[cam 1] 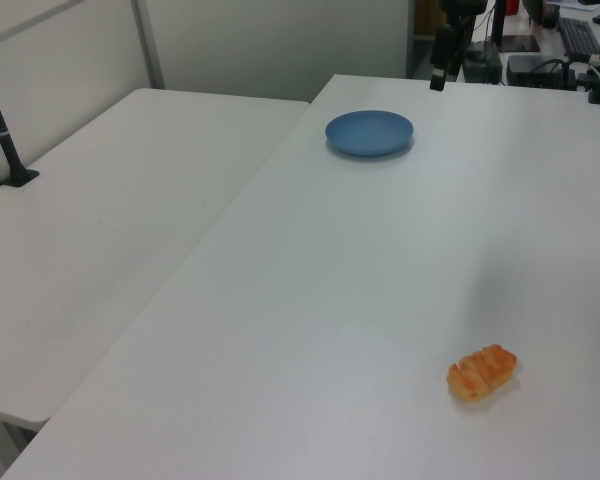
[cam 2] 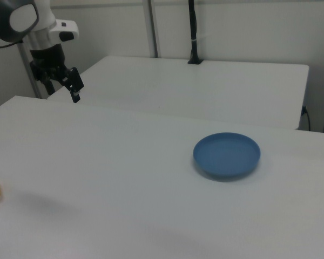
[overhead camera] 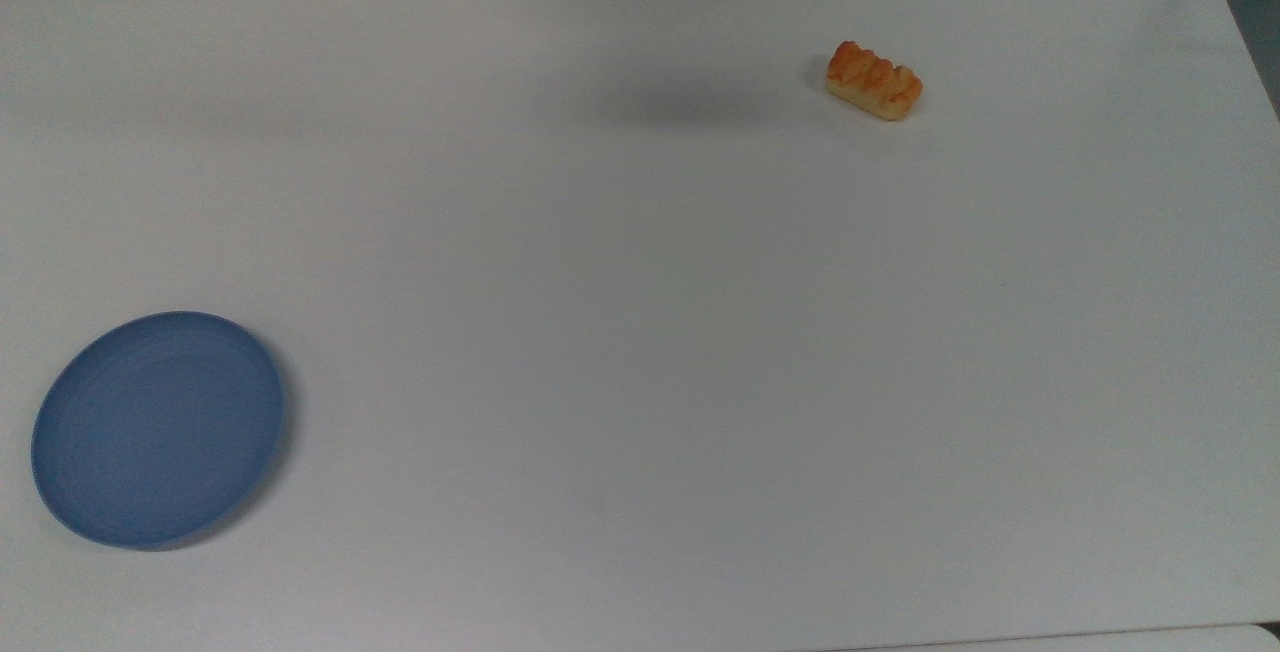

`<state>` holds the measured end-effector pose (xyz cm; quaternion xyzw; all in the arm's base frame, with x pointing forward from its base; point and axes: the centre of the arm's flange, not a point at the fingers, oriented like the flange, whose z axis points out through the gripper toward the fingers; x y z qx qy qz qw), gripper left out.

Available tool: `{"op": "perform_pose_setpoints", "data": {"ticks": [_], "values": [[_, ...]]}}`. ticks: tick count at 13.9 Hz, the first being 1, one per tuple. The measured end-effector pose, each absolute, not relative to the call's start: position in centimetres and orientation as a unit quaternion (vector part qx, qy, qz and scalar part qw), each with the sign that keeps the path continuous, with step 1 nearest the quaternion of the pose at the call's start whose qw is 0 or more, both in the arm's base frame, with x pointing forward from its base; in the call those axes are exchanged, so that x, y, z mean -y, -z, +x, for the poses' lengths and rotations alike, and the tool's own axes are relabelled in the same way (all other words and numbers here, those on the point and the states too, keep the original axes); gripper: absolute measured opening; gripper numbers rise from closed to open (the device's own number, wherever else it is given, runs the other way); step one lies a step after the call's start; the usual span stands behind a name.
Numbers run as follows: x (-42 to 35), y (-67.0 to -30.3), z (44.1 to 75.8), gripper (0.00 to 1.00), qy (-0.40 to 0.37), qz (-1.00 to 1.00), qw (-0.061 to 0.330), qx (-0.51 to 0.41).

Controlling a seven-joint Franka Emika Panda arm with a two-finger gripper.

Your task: Put the bread on the table

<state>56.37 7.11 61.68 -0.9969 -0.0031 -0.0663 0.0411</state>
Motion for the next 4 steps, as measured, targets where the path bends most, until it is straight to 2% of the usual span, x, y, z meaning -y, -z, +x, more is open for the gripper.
{"op": "perform_pose_setpoints", "data": {"ticks": [4], "values": [[-8.2, -62.6, 54.7, 1.0, 0.065, -0.997, 0.042, 0.021]]}}
